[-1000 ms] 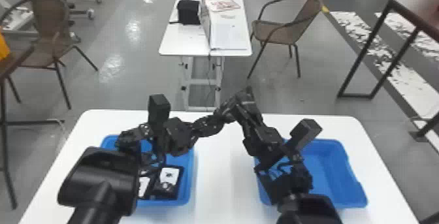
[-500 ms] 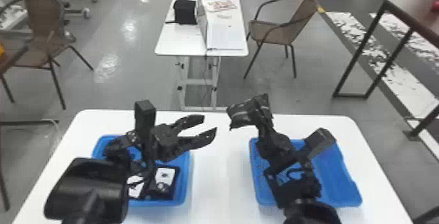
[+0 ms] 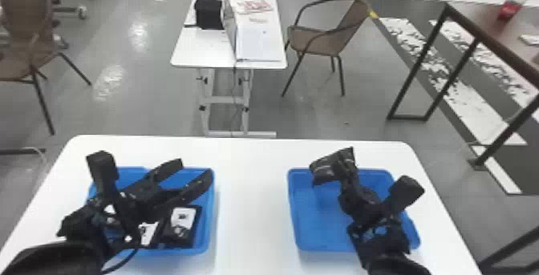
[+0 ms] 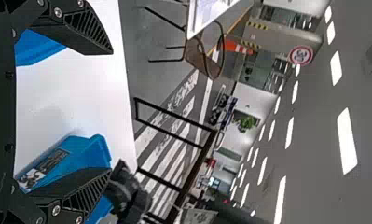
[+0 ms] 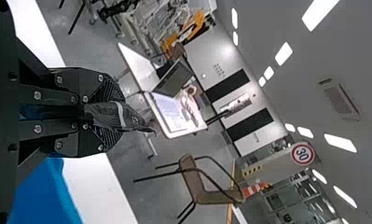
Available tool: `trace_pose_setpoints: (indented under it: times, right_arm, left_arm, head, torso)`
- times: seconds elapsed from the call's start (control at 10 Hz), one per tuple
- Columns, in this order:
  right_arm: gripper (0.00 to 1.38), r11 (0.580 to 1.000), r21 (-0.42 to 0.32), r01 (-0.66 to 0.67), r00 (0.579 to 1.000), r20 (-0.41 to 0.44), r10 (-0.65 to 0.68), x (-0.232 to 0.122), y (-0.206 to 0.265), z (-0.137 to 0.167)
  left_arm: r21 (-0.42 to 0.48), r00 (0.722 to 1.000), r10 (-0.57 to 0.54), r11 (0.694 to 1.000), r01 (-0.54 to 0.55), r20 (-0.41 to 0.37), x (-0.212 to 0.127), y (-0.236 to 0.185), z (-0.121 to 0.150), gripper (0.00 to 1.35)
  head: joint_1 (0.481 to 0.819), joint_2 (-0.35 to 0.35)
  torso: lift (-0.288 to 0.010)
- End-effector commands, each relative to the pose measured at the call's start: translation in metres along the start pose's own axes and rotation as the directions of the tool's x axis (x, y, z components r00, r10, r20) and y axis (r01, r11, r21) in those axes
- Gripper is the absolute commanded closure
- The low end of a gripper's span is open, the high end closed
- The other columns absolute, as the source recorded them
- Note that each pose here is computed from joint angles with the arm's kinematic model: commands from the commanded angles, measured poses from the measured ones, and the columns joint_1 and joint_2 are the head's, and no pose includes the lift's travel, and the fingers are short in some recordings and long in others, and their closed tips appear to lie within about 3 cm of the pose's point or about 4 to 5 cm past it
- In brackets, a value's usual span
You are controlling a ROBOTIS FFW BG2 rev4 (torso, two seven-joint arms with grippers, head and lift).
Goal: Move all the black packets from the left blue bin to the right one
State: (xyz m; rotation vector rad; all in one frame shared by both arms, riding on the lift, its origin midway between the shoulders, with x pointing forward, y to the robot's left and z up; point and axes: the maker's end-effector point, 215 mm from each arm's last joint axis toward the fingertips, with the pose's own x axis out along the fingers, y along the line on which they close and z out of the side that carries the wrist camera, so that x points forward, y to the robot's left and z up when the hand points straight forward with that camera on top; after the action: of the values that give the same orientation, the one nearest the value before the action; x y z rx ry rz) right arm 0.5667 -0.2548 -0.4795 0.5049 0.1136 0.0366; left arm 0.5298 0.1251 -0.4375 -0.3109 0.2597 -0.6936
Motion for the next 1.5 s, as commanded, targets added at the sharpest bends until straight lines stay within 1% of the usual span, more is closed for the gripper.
trace_pose_setpoints:
  times: [0.0, 0.1, 0.2, 0.3, 0.4, 0.5, 0.6, 0.7, 0.8, 0.9, 1.1, 1.2, 1.4]
  right_arm:
    - [1.24, 0.995, -0.054, 0.081, 0.996, -0.027, -0.083, -0.008, -0.038, -0.009]
    - [1.23, 0.989, -0.069, 0.128, 0.99, -0.045, -0.131, -0.015, -0.055, -0.019]
    - [1.05, 0.98, -0.068, 0.186, 0.98, -0.061, -0.19, -0.025, -0.076, -0.029]
    - [0.67, 0.975, -0.055, 0.215, 0.974, -0.065, -0.219, -0.031, -0.085, -0.033]
    - [0.36, 0.971, -0.057, 0.234, 0.97, -0.046, -0.237, -0.034, -0.086, -0.025]
    - [0.05, 0.973, -0.041, 0.226, 0.974, -0.019, -0.227, -0.032, -0.08, -0.012]
    - [0.07, 0.979, -0.049, 0.199, 0.98, 0.028, -0.197, -0.032, -0.066, 0.01]
    - [0.15, 0.984, -0.053, 0.169, 0.983, 0.086, -0.164, -0.036, -0.049, 0.037]
    - [0.2, 0.988, -0.058, 0.14, 0.982, 0.136, -0.131, -0.04, -0.033, 0.06]
    - [0.2, 0.993, -0.061, 0.098, 0.981, 0.174, -0.086, -0.04, -0.013, 0.079]
    - [0.21, 0.999, -0.031, 0.035, 0.976, 0.218, -0.028, -0.038, 0.013, 0.097]
    - [0.21, 1.0, -0.014, 0.018, 0.974, 0.227, -0.014, -0.038, 0.02, 0.099]
    - [0.21, 1.0, 0.002, 0.002, 0.973, 0.231, -0.002, -0.038, 0.024, 0.099]
  left_arm:
    - [-0.072, 0.998, 0.038, 0.997, -0.034, 0.056, -0.012, 0.005, 0.014, 0.14]
    - [-0.109, 0.991, 0.07, 0.992, -0.058, 0.111, -0.016, 0.007, 0.031, 0.14]
    - [-0.207, 0.987, 0.054, 0.978, -0.022, 0.152, -0.015, -0.001, 0.042, 0.14]
    - [-0.183, 0.988, 0.063, 0.982, -0.036, 0.141, -0.018, 0.0, 0.054, 0.14]
    - [-0.149, 0.99, 0.114, 0.984, -0.102, 0.079, -0.024, 0.011, 0.05, 0.14]
    - [-0.152, 0.988, 0.154, 0.977, -0.152, 0.004, -0.032, 0.023, 0.03, 0.14]
    - [-0.174, 0.979, 0.19, 0.964, -0.2, -0.07, -0.04, 0.032, 0.007, 0.14]
    - [-0.195, 0.958, 0.231, 0.945, -0.263, -0.171, -0.049, 0.039, -0.022, 0.14]
    - [-0.205, 0.931, 0.254, 0.928, -0.311, -0.262, -0.055, 0.043, -0.047, 0.15]
    - [-0.188, 0.908, 0.271, 0.921, -0.342, -0.32, -0.061, 0.049, -0.06, 0.18]
    - [-0.127, 0.845, 0.302, 0.911, -0.392, -0.441, -0.068, 0.06, -0.082, 0.2]
    - [-0.093, 0.81, 0.325, 0.904, -0.418, -0.488, -0.07, 0.066, -0.087, 0.2]
    - [-0.123, 0.793, 0.281, 0.907, -0.404, -0.54, -0.054, 0.066, -0.108, 0.2]
  head:
    - [0.695, -0.126]
    - [0.695, -0.138]
    - [0.695, -0.145]
    - [0.695, -0.152]
    - [0.695, -0.167]
    - [0.695, -0.169]
    - [0.695, -0.162]
    - [0.695, -0.153]
    - [0.695, -0.144]
    - [0.695, -0.139]
    - [0.695, -0.122]
    - [0.695, -0.11]
    - [0.695, -0.094]
  torso:
    - [0.0]
    - [0.0]
    - [0.0]
    - [0.0]
    - [0.0]
    - [0.0]
    - [0.0]
    - [0.0]
    - [0.0]
    - [0.0]
    - [0.0]
    - [0.0]
    - [0.0]
